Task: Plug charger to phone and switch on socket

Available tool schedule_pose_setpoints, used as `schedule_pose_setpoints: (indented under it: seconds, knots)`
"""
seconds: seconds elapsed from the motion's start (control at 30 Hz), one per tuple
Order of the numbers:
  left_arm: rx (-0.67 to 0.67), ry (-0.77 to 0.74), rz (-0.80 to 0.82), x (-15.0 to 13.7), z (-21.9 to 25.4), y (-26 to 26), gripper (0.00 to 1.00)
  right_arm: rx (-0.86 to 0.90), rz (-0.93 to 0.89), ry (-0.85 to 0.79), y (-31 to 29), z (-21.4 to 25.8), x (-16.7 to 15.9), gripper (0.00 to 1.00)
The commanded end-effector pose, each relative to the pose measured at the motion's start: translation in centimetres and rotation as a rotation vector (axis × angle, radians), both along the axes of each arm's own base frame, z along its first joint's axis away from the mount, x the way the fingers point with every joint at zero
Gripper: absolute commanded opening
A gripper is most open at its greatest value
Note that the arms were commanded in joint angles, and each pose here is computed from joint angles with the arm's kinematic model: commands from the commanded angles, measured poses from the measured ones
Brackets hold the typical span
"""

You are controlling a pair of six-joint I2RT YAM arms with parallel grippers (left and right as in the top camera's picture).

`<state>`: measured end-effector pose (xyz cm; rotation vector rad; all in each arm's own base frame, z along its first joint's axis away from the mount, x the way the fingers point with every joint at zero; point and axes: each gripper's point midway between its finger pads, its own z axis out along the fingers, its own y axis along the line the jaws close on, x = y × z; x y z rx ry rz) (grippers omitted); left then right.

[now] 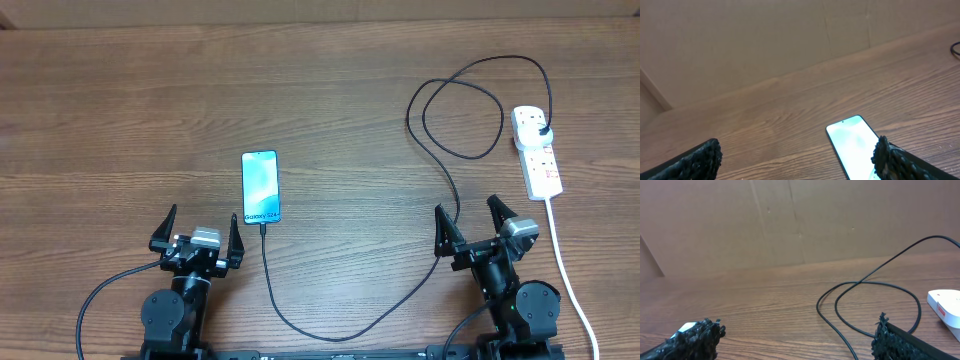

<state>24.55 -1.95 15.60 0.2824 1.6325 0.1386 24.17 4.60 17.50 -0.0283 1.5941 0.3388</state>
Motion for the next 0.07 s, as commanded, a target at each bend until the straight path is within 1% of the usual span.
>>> schedule_pose_setpoints:
  seconds: [0.0,0.03]
  knots:
    - [0.011,-0.009,0.009,0.00,0.01,0.18,1.00,-0.001,0.005,-0.006,0.05,-0.15,-0.03,1.00]
    - [0.011,-0.009,0.009,0.00,0.01,0.18,1.00,-0.001,0.005,-0.006,0.05,-0.15,-0.03,1.00]
